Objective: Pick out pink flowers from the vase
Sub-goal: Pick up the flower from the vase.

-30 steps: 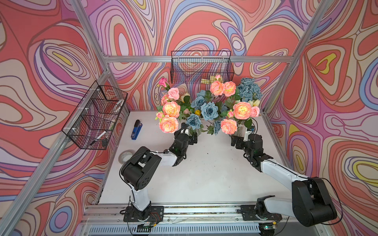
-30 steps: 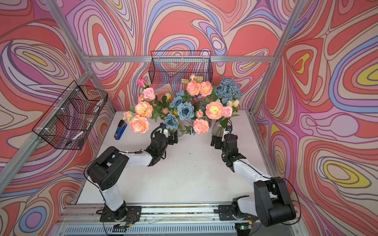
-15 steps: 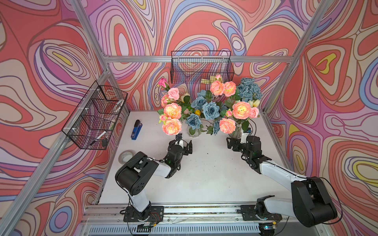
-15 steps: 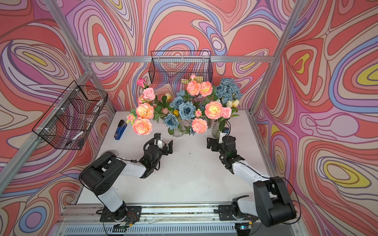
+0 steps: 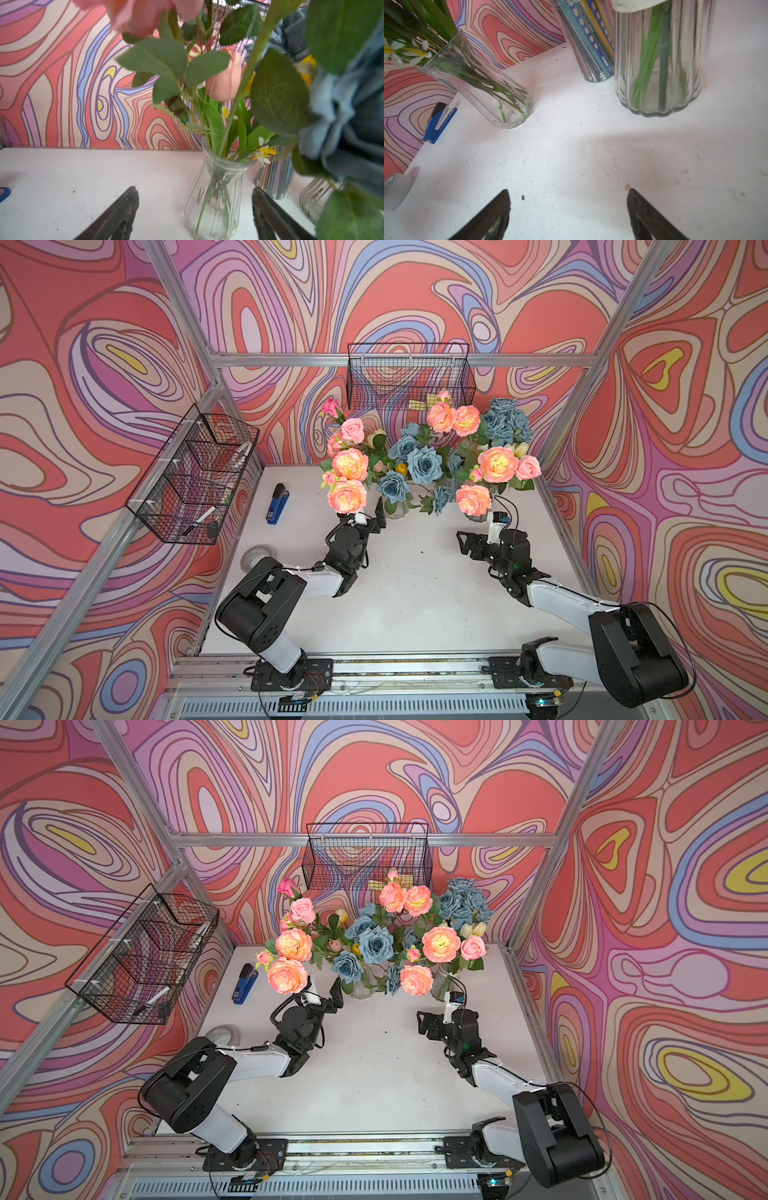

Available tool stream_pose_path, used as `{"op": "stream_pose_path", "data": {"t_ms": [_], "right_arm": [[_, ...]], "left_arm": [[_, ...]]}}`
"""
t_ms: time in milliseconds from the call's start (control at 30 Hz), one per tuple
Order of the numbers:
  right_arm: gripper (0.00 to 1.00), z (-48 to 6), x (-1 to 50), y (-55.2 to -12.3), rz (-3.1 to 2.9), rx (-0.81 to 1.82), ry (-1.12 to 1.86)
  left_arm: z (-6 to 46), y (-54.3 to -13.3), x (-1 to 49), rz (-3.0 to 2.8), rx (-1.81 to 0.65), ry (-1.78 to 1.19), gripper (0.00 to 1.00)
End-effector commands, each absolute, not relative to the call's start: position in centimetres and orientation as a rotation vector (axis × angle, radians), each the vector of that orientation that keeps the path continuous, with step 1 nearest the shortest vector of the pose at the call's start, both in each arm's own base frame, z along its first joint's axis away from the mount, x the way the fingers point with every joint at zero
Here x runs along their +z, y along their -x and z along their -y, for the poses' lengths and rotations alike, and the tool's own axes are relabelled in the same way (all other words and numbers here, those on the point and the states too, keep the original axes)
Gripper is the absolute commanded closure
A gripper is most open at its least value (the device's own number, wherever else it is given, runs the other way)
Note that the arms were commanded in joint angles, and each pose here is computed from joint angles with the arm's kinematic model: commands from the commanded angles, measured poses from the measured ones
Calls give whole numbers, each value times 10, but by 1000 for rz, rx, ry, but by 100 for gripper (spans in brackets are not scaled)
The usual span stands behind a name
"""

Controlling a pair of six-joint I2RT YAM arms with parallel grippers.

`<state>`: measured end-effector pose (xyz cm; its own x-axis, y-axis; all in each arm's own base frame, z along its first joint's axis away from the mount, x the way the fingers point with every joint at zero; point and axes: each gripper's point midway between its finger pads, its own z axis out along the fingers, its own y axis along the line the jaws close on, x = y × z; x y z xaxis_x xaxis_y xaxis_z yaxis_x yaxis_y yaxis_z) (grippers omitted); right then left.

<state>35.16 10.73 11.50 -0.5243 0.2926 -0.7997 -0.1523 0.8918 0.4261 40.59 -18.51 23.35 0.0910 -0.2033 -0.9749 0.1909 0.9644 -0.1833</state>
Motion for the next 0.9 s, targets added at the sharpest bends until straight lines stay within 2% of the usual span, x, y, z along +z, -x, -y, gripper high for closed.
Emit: {"op": "stream_pose_path", "data": {"t_ms": [0, 67, 300, 400, 667, 867], "right_arm": [[11, -113, 124, -356, -2026, 581, -97], [11, -113, 122, -356, -2032, 580, -99], [12, -112, 125, -356, -2043, 555, -97], [11, -110, 126, -354, -2045, 539, -96], [12, -108, 123, -355, -2058, 525, -104], [11, -108, 127, -358, -2063, 508, -96]], "left_arm": [[178, -407, 273, -1328, -289, 40, 28], [177, -411, 276, -1321, -302, 41, 34], [191, -417, 279, -1309, -440, -36, 46], [202, -415, 276, -1313, -492, -110, 58], [215, -420, 274, -1309, -549, -181, 51], [216, -431, 286, -1279, -528, -172, 51]]}}
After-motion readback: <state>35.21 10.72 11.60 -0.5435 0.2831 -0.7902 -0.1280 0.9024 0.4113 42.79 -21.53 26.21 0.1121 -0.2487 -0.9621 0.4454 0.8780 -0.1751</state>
